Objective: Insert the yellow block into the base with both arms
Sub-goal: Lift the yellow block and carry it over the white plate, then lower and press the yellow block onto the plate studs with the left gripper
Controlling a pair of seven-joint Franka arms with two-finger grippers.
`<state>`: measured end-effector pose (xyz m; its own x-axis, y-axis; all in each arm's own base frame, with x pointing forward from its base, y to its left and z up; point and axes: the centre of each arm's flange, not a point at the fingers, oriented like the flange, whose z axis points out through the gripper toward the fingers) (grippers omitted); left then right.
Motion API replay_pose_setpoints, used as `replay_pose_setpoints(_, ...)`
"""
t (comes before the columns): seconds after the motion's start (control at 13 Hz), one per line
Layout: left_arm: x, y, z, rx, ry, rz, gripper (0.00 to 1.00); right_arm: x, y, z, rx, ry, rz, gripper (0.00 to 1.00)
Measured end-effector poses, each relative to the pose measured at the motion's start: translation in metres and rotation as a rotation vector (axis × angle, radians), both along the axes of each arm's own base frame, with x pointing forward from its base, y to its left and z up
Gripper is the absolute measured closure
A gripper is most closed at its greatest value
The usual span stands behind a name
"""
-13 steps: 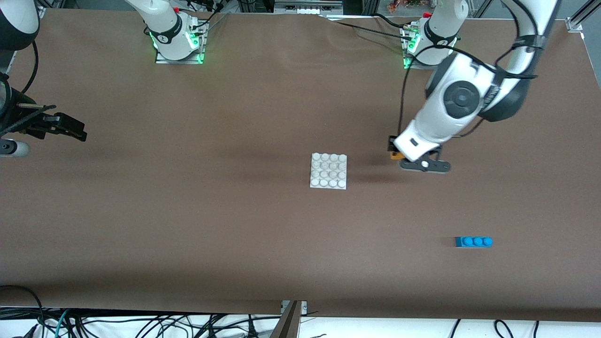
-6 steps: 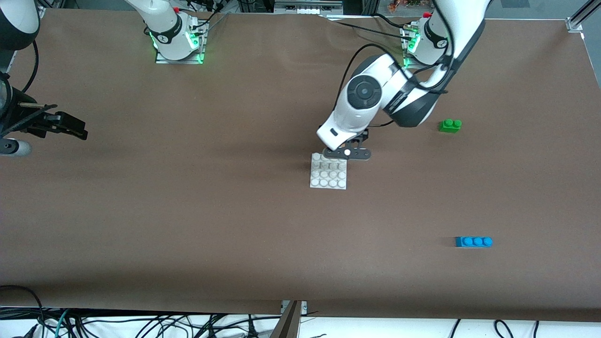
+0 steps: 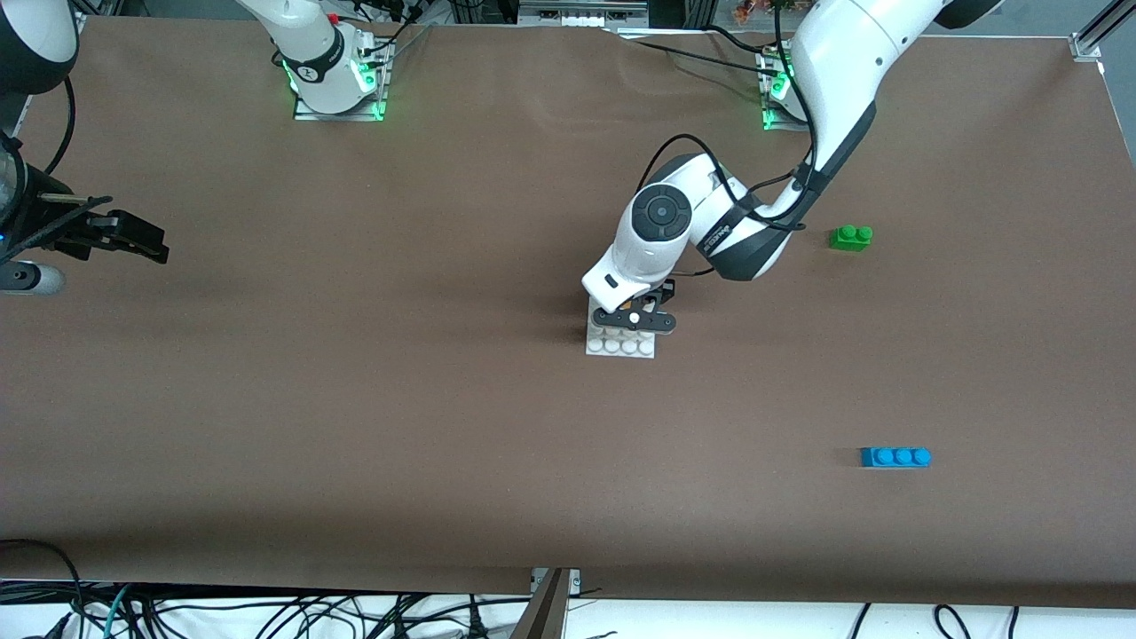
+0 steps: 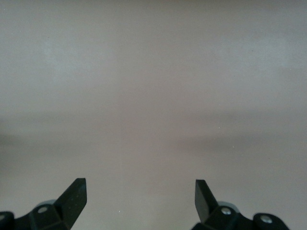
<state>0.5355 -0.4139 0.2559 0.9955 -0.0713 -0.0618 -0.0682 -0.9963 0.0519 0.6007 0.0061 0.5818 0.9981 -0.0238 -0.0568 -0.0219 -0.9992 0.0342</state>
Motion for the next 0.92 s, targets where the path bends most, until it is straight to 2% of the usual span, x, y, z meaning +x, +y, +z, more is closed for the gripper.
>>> replay_pose_setpoints(0.92, -0.001, -0.006, -0.023, 0.012, -0.028, -0.023, 0.37, 0.0, 0.0, 0.0, 0.0, 0.0, 0.001, 0.0)
